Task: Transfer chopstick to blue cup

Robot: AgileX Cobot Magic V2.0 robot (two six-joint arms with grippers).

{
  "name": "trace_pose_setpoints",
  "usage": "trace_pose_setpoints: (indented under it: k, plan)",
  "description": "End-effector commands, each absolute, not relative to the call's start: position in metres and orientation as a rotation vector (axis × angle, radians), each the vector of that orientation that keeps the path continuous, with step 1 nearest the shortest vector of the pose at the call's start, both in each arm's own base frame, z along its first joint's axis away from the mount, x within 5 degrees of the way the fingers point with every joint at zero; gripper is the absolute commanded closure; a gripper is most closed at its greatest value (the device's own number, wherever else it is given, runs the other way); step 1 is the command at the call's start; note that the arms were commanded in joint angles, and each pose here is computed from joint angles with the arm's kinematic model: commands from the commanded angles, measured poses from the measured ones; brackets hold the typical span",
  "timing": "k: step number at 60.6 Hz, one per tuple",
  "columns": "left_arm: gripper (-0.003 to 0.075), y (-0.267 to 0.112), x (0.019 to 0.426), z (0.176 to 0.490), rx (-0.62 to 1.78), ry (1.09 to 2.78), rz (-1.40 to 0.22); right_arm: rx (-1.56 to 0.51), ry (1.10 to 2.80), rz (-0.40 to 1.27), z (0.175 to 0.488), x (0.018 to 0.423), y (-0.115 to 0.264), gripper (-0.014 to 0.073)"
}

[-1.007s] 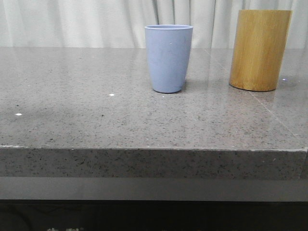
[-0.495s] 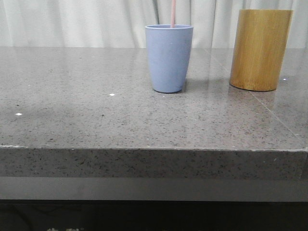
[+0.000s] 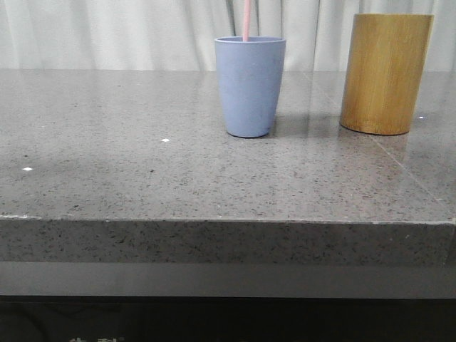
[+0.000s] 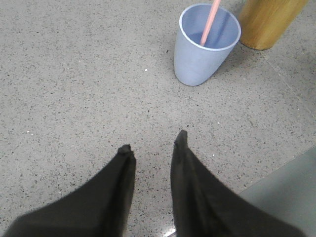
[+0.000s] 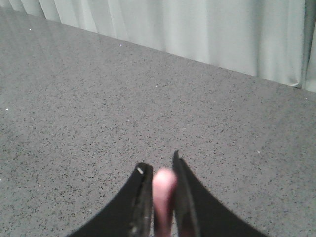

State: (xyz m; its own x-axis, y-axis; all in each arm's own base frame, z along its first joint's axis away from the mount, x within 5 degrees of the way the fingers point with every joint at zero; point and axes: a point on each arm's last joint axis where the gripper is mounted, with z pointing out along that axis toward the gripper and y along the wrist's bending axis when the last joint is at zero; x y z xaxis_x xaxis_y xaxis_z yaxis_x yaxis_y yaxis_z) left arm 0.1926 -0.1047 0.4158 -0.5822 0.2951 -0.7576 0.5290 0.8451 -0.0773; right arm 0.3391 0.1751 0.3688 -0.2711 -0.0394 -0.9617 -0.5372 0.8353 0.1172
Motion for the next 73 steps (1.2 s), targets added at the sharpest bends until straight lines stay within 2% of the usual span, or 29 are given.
trace_pose_setpoints:
  k: [1,8,18,25,30,40,46,59,73]
  plan:
    - [0.0533,-0.103,0.19,0.433,0.562,2.121,-0.4,-0.417,1.709,0.494,0.396,0.33,0.169,0.0324]
    - [0.0533,-0.103,0.19,0.433,0.563,2.123,-0.4,-0.482,1.68,0.474,0.413,0.321,0.16,0.025]
    - [0.0533,-0.103,0.189,0.433,0.563,2.125,-0.4,-0.555,1.699,0.572,0.443,0.297,0.137,0.0244]
    - [0.0533,-0.103,0.189,0.433,0.563,2.125,-0.4,-0.566,1.786,0.59,0.454,0.278,0.11,0.0244]
    - [0.0533,-0.103,0.189,0.433,0.563,2.125,-0.4,-0.529,1.876,0.538,0.456,0.265,0.09,0.0244]
    - [0.0533,-0.103,0.189,0.433,0.563,2.125,-0.4,-0.407,2.071,0.325,0.458,0.237,0.058,0.0244]
    - [0.0533,-0.103,0.189,0.433,0.563,2.125,-0.4,-0.371,2.072,0.267,0.463,0.214,0.05,0.0244]
    - [0.0533,-0.101,0.19,0.431,0.57,2.13,-0.375,-0.335,1.978,0.259,0.449,0.166,0.042,0.0244]
    - [0.0533,-0.094,0.177,0.421,0.513,2.015,-0.391,-0.32,1.933,0.254,0.424,0.123,0.036,0.0244]
